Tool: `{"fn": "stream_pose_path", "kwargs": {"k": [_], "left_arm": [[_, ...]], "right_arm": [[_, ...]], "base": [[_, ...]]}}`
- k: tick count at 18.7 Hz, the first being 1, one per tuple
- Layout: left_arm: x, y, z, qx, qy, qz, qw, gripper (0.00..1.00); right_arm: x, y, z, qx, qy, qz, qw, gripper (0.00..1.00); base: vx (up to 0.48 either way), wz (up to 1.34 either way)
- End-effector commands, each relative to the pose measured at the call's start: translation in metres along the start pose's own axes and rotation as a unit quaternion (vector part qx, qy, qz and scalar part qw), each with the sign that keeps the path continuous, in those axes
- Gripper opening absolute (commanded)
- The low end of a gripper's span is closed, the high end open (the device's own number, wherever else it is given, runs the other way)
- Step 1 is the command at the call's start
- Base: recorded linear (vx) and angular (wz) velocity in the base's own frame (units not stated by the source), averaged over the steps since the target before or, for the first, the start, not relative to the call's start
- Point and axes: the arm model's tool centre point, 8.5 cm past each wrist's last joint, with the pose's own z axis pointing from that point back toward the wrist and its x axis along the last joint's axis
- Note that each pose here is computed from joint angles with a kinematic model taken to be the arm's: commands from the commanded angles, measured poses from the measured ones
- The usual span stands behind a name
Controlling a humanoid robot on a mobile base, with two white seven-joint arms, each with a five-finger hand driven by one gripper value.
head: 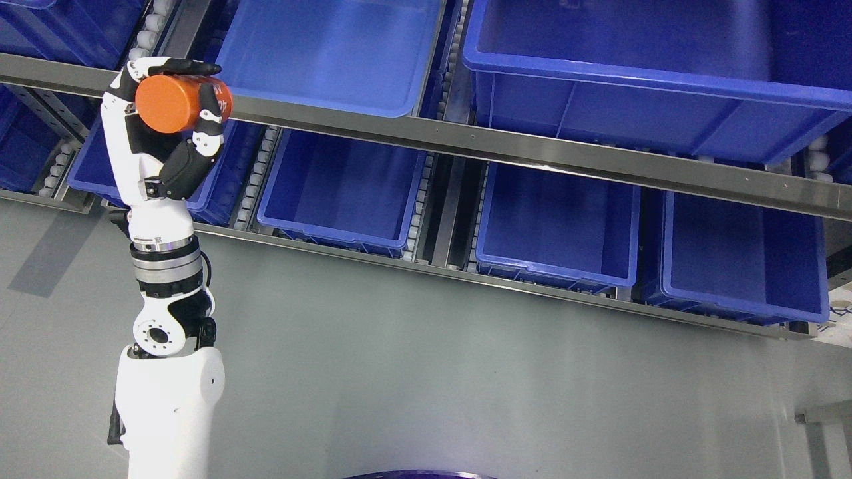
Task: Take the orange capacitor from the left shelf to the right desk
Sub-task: 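Hold the capacitor in the left hand while turning toward the steel table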
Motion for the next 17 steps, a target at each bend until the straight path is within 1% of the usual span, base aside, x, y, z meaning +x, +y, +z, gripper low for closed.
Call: {"fn": "stream_pose_path", "kwargs": {"k": [1,8,17], "left_arm": [[0.0007,0.0038,-0.0003,-0.006,0.001,-0.006,1.0,0.03],[0.0001,0.0029,0.0015,-0.007,0.004,-0.005,1.0,0.03],[-0.0004,-0.0035,-0.0029,-0.014,0.001,0.002,1.0,0.03]], "right_arm": [[-0.0138,-0.0113,-0.0004,-0.008,0.005,-0.006,1.0,1.0],[-0.0138,-0.0113,-0.0004,-0.008,0.005,-0.006,1.0,1.0],[-0.0138,-0.0113,-0.0004,-0.008,0.005,-0.006,1.0,1.0]], "base": [[-0.159,-0.02],[-0.126,-0.17],[-0.024,-0.21]]}}
